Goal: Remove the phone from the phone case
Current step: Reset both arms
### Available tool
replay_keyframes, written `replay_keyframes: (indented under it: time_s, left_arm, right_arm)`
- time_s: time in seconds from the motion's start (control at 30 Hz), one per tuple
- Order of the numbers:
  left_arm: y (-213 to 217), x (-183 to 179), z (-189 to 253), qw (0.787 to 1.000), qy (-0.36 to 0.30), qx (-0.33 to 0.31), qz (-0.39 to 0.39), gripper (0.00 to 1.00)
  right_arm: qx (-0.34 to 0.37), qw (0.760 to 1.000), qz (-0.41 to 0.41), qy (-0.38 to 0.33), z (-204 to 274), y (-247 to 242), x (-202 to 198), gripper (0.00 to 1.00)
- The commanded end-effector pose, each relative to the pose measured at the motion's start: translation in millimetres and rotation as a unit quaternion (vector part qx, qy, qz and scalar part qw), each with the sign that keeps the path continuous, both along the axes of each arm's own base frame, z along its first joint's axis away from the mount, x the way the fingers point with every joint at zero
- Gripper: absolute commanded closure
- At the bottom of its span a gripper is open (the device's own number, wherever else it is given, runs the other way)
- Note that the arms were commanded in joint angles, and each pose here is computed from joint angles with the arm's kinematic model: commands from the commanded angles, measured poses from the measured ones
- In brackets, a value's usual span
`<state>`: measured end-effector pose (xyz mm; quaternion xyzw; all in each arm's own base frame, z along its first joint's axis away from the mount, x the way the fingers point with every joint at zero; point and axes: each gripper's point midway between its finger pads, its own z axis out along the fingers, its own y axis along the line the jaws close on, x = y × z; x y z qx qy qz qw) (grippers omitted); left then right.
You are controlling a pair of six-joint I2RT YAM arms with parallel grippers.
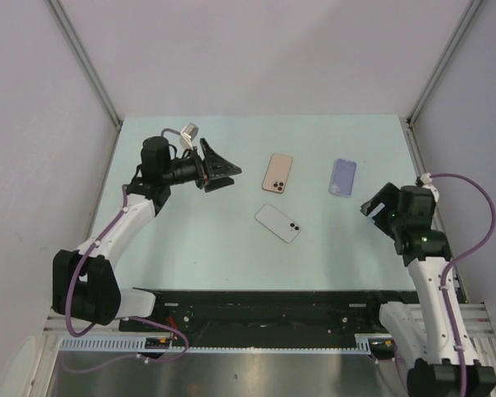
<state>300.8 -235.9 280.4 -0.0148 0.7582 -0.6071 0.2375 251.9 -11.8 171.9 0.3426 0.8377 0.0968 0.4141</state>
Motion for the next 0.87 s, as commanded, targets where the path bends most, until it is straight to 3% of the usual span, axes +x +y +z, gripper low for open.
replay_keyframes:
  time_s: [0.0, 0.13, 0.23, 0.5, 0.83]
  left_arm:
    - [11.8, -11.6, -1.3, 0.998, -0.045, 0.044, -0.010, 0.12]
    - [26.3, -20.2, -19.6, 0.994, -0.048, 0.094, 0.017, 0.12]
    - [34.7, -29.9, -13.5, 0.990, -0.085, 0.104, 0.039, 0.12]
    - [58.6, -37.5, -10.2, 0.973, -0.129, 0.155, 0.109, 0.12]
    - [68.3, -29.1, -24.3, 0.966, -0.116, 0.181, 0.140, 0.12]
  right_arm:
    - [-0.012, 1.000, 0.014, 0.011, -7.2, 31.7, -13.2, 0.15]
    - [-0.014, 0.996, 0.071, 0.050, -38.5, 77.0, -17.0, 0.15]
    - [-0.033, 0.990, 0.113, 0.075, -56.9, 111.1, -20.3, 0.16]
    - [-0.015, 0.979, 0.196, 0.061, -68.1, 188.3, -14.5, 0.16]
    - [-0.047, 0.976, 0.206, 0.062, -64.9, 190.2, -8.0, 0.16]
